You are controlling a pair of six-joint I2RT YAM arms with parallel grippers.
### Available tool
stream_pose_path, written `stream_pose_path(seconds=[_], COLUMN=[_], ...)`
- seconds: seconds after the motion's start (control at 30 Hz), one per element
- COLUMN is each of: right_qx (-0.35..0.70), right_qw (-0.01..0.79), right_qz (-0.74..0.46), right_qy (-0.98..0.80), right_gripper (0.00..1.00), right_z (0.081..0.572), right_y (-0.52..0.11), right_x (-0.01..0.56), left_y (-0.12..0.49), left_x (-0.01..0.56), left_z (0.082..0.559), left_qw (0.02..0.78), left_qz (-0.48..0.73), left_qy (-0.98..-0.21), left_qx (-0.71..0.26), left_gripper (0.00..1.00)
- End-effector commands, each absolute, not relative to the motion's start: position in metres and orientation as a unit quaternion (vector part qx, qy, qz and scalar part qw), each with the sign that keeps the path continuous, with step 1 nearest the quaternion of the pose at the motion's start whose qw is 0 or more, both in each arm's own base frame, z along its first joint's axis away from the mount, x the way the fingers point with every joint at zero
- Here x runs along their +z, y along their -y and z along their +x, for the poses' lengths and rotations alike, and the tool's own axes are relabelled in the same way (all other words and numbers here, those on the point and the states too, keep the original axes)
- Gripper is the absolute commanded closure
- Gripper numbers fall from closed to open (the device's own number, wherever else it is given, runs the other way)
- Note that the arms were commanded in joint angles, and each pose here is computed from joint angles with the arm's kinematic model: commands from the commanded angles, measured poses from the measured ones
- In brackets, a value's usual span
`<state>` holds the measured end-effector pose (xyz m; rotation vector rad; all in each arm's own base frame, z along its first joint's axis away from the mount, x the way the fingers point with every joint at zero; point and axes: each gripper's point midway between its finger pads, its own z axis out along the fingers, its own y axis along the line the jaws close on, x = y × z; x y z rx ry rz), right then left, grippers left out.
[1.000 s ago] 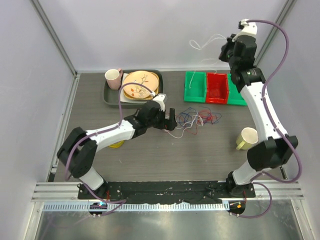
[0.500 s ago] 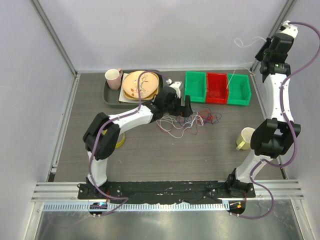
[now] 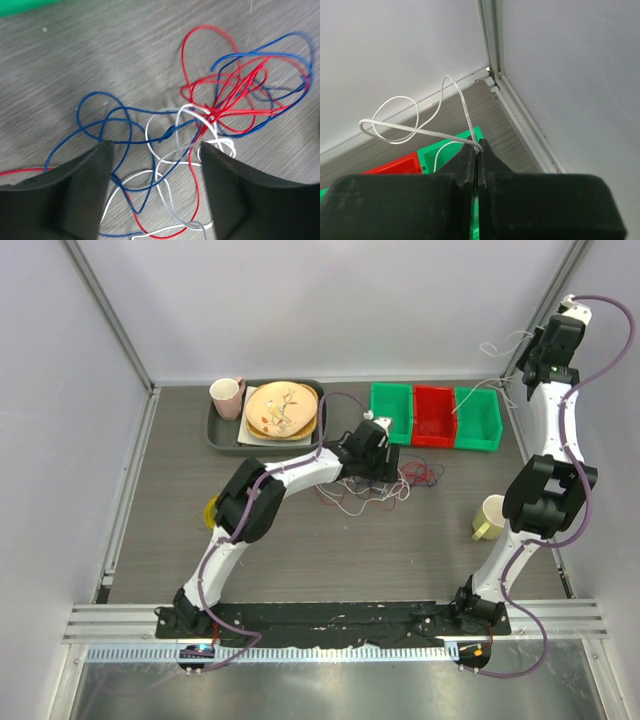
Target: Untangle the cables
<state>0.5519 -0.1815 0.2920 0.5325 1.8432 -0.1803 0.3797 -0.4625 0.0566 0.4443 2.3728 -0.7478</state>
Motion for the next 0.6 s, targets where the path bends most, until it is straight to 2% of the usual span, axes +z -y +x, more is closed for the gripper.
stream_pose_path(seconds=[0.0,0.03,0.1,0.13,0.2,0.37,0.57], right_qx=[-0.146,-0.157,-0.18,-0.19,-0.207,-0.216,-0.104], right_qw=[0.608,0.607,0.601,0.602,0.598,0.607,0.619], right_qz=[0.229,0.23,0.241,0.243,0.249,0.239,0.179], right_qy=[-0.746,-0.744,-0.74,-0.736,-0.733,-0.727,-0.758], right_gripper=[0.99,0.99,0.99,0.99,0.99,0.99,0.99], right_z=[0.54,0.537,0.529,0.524,0.517,0.505,0.528], right_y=[0.206,0.21,0.219,0.222,0.227,0.225,0.181], right_x=[0.342,0.344,0.344,0.35,0.352,0.36,0.341], left_y=[0.464,0.463,0.453,0.45,0.432,0.364,0.284], left_x=[0.055,0.055,0.047,0.05,0.041,0.026,0.013], left_z=[0.376,0.375,0.374,0.372,0.371,0.348,0.314], left_qw=[0.294,0.294,0.293,0.293,0.299,0.303,0.292], left_qz=[0.172,0.171,0.165,0.163,0.148,0.117,0.051], left_qy=[-0.902,-0.903,-0.909,-0.911,-0.92,-0.935,-0.95], left_qx=[-0.263,-0.262,-0.246,-0.24,-0.208,-0.143,-0.099], left_gripper=[0.36,0.47,0.6,0.84,1.0,1.0,1.0])
